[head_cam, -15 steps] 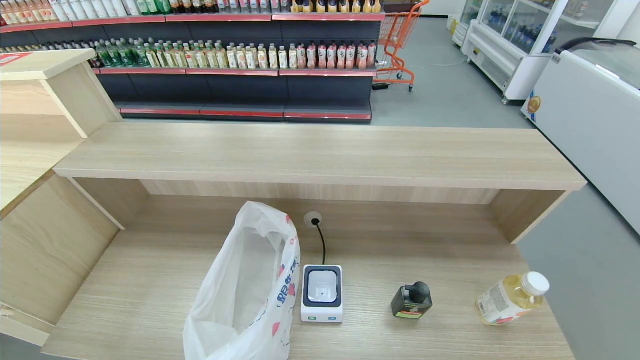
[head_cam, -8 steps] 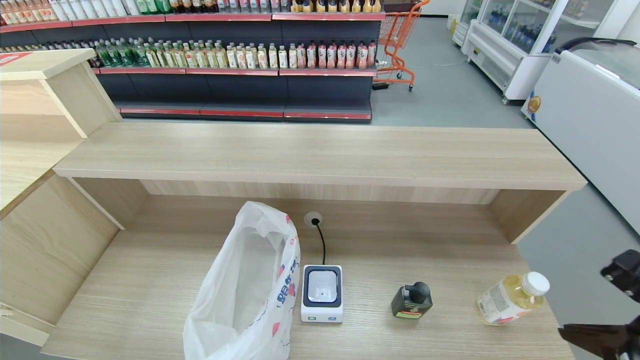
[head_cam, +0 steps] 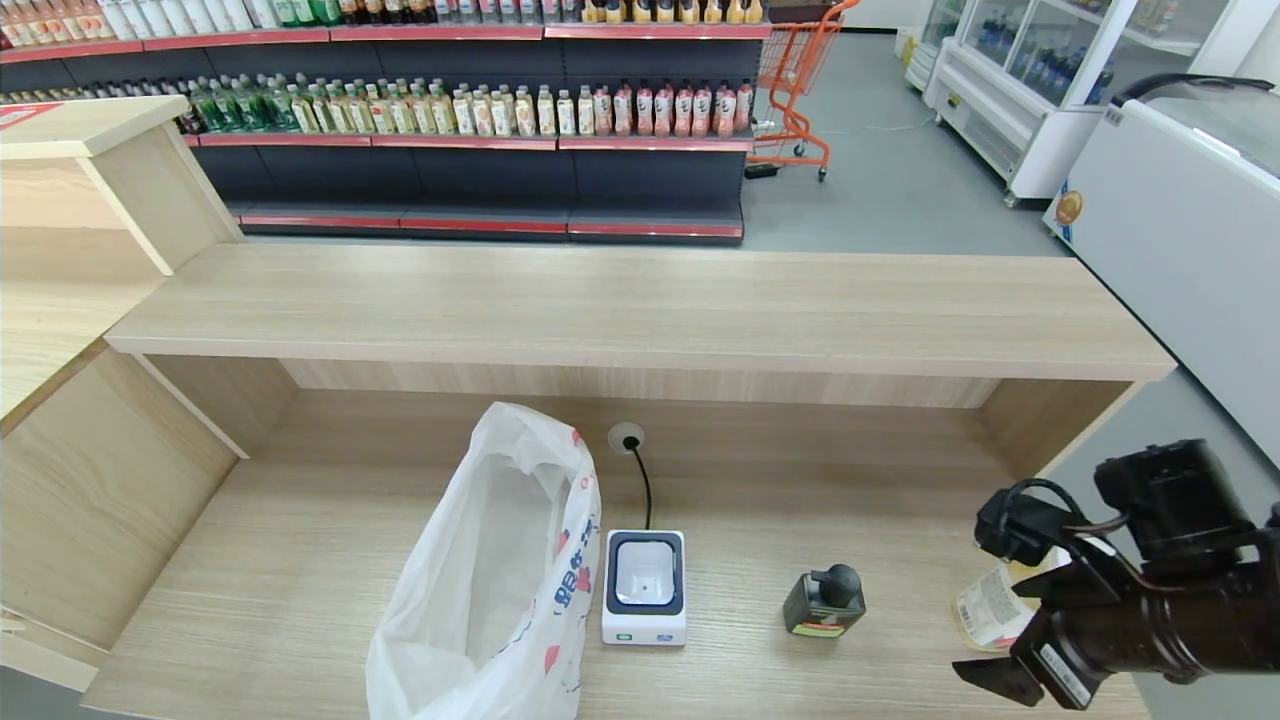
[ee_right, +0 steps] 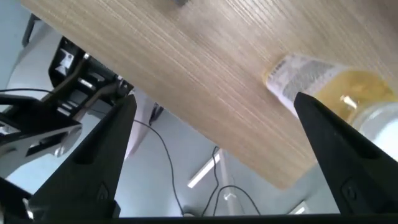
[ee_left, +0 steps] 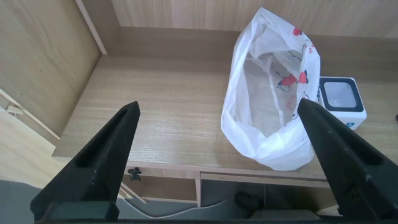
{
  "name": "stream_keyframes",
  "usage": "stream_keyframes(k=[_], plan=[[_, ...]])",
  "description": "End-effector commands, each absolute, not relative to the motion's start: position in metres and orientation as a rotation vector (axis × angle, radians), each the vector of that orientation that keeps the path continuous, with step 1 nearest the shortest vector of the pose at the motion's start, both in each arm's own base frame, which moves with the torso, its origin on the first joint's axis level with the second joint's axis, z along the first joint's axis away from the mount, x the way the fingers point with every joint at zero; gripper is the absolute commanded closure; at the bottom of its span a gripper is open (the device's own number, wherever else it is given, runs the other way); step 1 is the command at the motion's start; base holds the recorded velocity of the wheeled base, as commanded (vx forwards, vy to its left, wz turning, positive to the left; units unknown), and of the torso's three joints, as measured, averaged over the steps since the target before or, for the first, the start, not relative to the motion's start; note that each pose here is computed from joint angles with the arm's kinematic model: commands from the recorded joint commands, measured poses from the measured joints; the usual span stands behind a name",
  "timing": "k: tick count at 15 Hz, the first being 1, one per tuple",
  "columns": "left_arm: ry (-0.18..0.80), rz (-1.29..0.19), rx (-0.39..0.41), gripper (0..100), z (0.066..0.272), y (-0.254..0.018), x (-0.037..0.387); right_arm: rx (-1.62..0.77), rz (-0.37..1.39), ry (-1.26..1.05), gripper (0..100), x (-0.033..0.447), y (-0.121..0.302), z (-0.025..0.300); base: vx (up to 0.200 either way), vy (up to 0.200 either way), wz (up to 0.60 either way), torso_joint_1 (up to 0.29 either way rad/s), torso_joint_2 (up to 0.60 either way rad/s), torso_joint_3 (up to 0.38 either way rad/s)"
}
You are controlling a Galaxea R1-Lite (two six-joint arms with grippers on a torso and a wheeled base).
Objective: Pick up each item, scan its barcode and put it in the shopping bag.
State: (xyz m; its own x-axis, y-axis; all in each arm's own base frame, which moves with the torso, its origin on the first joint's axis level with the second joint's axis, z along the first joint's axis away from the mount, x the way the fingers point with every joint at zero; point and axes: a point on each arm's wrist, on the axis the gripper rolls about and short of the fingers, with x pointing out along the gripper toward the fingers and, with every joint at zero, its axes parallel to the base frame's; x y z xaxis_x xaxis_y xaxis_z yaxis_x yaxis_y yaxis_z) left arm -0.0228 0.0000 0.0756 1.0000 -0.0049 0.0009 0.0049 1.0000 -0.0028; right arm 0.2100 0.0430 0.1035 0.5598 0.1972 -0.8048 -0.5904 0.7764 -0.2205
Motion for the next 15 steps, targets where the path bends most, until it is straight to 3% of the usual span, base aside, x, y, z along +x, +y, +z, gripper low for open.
stream_keyframes(k=[1, 5, 15], plan=[[-0.002, -0.005, -0.003, 0, 0.076, 0.0, -0.023, -0.533, 0.55, 0.908, 0, 0.236, 0.056, 0.08, 0.0, 0.0, 0.0, 0.0, 0.0, 0.0], [-0.002, -0.005, -0.003, 0, 0.076, 0.0, -0.023, -0.546, 0.701, 0.879, 0, 0.257, 0.081, 0.07, 0.0, 0.0, 0.0, 0.0, 0.0, 0.0], [-0.002, -0.005, -0.003, 0, 0.076, 0.0, -0.023, -0.671, 0.824, 0.72, 0, 0.292, 0.105, 0.036, 0.0, 0.0, 0.0, 0.0, 0.0, 0.0]])
